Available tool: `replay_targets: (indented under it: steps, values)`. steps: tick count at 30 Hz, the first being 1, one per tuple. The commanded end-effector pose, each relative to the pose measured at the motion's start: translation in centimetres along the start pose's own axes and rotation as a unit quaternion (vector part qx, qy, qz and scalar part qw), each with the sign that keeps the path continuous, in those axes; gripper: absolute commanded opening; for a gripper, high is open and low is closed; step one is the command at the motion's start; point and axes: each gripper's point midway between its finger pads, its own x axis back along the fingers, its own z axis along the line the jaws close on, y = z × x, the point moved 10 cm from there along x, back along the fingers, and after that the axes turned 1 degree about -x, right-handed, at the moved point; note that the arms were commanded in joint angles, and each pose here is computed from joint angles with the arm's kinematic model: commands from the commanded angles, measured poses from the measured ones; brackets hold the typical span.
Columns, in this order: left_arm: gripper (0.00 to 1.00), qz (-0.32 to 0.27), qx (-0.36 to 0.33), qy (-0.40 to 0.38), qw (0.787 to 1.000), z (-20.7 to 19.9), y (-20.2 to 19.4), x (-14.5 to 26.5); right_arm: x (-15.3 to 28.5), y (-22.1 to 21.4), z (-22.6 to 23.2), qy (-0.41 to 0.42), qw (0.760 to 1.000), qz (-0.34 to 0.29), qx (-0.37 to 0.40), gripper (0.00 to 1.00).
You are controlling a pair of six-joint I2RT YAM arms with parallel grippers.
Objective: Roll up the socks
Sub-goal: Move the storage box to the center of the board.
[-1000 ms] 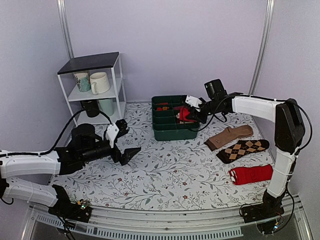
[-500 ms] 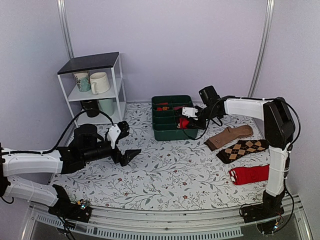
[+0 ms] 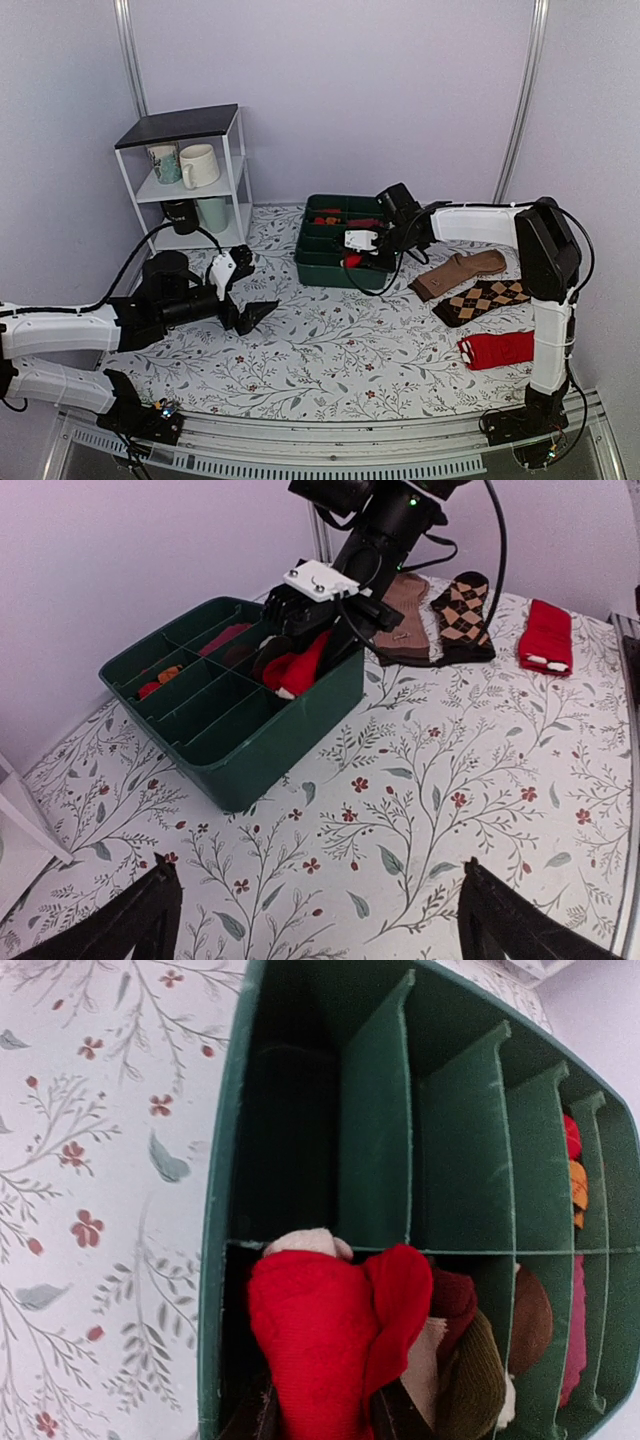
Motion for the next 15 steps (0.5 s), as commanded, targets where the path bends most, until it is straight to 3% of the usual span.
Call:
replay_targets:
  steps: [1, 8, 15]
  values:
    - [0.97, -0.004, -0.002, 0.004, 1.000, 0.2, -0.3, 0.7, -1.7, -0.2, 7.7, 0.134, 0.989, 0.048, -0.033, 0.06]
    - [0.97, -0.008, -0.002, 0.006, 1.000, 0.2, -0.6, 1.1, -1.1, 0.4, 10.1, 0.162, 0.979, 0.038, -0.117, 0.06]
    - [0.97, -0.015, 0.002, 0.006, 1.000, 0.3, 0.0, 1.2, -3.2, -0.7, 10.5, 0.155, 0.957, 0.087, -0.229, 0.08]
